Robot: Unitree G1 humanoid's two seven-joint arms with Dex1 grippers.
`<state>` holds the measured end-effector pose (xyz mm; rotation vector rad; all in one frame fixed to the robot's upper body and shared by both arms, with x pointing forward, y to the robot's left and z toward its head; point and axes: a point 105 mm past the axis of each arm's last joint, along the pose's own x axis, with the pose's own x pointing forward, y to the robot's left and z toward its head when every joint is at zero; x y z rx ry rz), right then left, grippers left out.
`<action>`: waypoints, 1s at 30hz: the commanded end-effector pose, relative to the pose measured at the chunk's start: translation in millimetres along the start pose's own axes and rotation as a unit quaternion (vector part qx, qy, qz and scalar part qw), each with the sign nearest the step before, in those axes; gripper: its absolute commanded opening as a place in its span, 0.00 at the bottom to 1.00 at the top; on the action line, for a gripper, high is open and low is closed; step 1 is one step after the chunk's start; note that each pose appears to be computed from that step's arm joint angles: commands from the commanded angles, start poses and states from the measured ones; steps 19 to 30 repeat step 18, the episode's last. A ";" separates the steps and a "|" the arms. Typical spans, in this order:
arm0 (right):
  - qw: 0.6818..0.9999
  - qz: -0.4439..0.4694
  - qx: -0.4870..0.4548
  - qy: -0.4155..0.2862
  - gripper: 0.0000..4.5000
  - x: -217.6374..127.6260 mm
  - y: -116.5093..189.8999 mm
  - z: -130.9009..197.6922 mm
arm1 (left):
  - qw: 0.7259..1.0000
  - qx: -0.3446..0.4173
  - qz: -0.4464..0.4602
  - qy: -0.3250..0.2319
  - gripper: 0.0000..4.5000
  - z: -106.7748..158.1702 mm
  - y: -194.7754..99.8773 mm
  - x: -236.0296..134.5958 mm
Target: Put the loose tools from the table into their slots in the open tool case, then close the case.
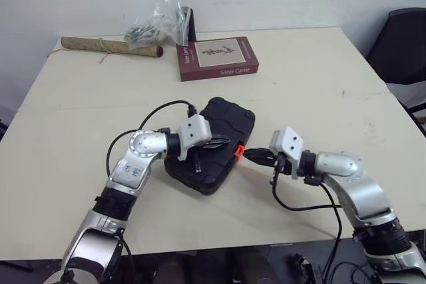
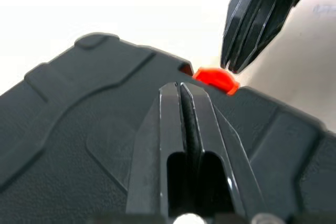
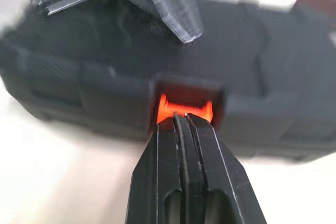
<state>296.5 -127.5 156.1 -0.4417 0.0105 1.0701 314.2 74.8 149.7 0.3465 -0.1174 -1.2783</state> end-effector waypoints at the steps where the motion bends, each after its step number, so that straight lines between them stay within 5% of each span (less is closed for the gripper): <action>1: 0.999 -0.022 -0.047 0.012 0.18 -43.3 -17.3 7.9 | 0.999 0.015 0.036 0.006 0.24 12.7 9.3 -49.5; 7: 0.991 -0.043 -0.088 0.089 0.84 -109.3 -37.8 -1.2 | 0.978 0.016 0.172 0.118 0.85 3.4 27.5 -151.2; 9: 0.985 -0.071 -0.107 0.116 0.99 -131.9 -54.7 -2.8 | 0.958 0.002 0.235 0.163 0.99 -5.1 30.1 -196.9; 15: 0.977 -0.118 -0.133 0.121 0.99 -150.5 -86.9 4.8 | 0.923 -0.020 0.328 0.198 0.99 -13.5 22.8 -252.8; 30: 0.977 -0.115 -0.140 0.113 0.99 -142.4 -92.5 7.8 | 0.923 -0.012 0.335 0.186 0.99 -9.7 20.7 -250.7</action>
